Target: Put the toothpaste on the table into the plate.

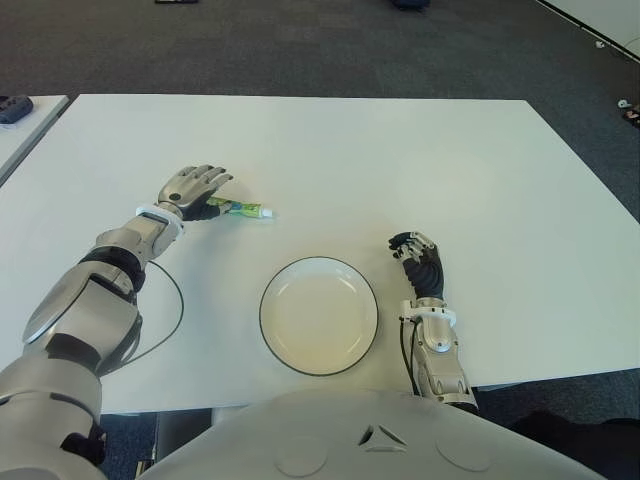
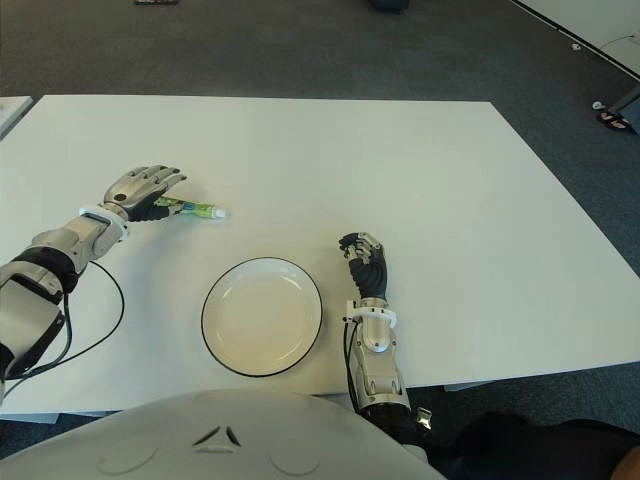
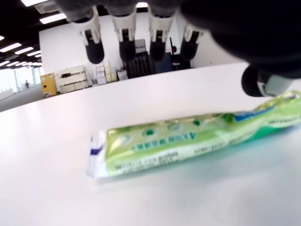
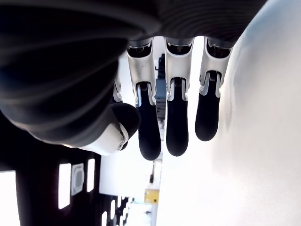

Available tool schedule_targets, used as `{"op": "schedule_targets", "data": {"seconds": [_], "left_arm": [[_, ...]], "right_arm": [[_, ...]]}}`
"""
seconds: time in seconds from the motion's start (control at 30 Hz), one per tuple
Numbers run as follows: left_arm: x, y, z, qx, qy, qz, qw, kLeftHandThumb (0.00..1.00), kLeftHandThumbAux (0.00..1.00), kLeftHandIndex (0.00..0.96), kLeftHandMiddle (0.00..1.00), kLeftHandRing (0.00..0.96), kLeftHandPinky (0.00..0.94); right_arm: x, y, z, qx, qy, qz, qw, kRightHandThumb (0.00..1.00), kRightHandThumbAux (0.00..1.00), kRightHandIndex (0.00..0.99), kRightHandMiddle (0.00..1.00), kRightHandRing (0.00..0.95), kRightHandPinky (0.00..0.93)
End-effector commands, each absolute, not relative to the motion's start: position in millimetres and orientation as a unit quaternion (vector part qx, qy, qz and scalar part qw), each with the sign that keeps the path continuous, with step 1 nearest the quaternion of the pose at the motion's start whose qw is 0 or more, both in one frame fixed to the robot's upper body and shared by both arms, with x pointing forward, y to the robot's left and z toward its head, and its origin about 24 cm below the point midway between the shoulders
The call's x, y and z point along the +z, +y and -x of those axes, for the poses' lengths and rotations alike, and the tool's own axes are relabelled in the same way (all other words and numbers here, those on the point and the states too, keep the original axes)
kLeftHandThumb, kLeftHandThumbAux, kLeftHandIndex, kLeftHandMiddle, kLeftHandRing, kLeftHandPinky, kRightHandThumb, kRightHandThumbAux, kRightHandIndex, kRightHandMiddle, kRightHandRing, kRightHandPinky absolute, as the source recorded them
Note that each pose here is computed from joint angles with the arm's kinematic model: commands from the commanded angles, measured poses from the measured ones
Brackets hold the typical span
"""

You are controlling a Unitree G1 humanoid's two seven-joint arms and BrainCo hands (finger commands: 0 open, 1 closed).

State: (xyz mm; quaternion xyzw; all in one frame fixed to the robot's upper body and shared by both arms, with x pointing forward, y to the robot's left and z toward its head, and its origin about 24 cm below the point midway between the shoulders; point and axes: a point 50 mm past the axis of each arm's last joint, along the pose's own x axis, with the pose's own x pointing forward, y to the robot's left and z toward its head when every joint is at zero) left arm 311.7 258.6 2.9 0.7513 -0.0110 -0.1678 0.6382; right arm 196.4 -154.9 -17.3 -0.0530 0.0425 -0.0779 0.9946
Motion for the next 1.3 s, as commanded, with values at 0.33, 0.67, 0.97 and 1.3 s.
{"op": "schedule_targets", "data": {"seconds": [0.33, 0.67, 0.97, 1.3], "left_arm": [[-4.5, 249.3, -309.4, -0.248, -0.017, -0.769, 0.589, 0.478, 0.203, 0.0, 0.0, 0.0, 0.0], [-2.8, 251.6, -306.8, -0.289, -0.03, -0.778, 0.557, 0.421, 0.199, 0.0, 0.0, 0.0, 0.0], [-1.3, 253.6, -305.5, -0.321, -0.039, -0.79, 0.521, 0.393, 0.211, 0.0, 0.0, 0.0, 0.001], [-7.0, 255.2, -302.9, -0.35, -0.022, -0.802, 0.483, 0.379, 0.222, 0.0, 0.0, 0.0, 0.0]], "right_arm": [[-17.2, -155.2, -197.4, -0.076, 0.042, 0.052, 0.995, 0.701, 0.726, 0.43, 0.474, 0.443, 0.447], [-16.8, -155.5, -197.4, -0.077, 0.045, 0.054, 0.995, 0.702, 0.726, 0.43, 0.47, 0.44, 0.437], [-16.6, -155.1, -197.3, -0.077, 0.045, 0.056, 0.994, 0.701, 0.726, 0.431, 0.472, 0.435, 0.429], [-15.9, -156.3, -196.6, -0.075, 0.043, 0.058, 0.995, 0.703, 0.725, 0.432, 0.478, 0.439, 0.435]]}}
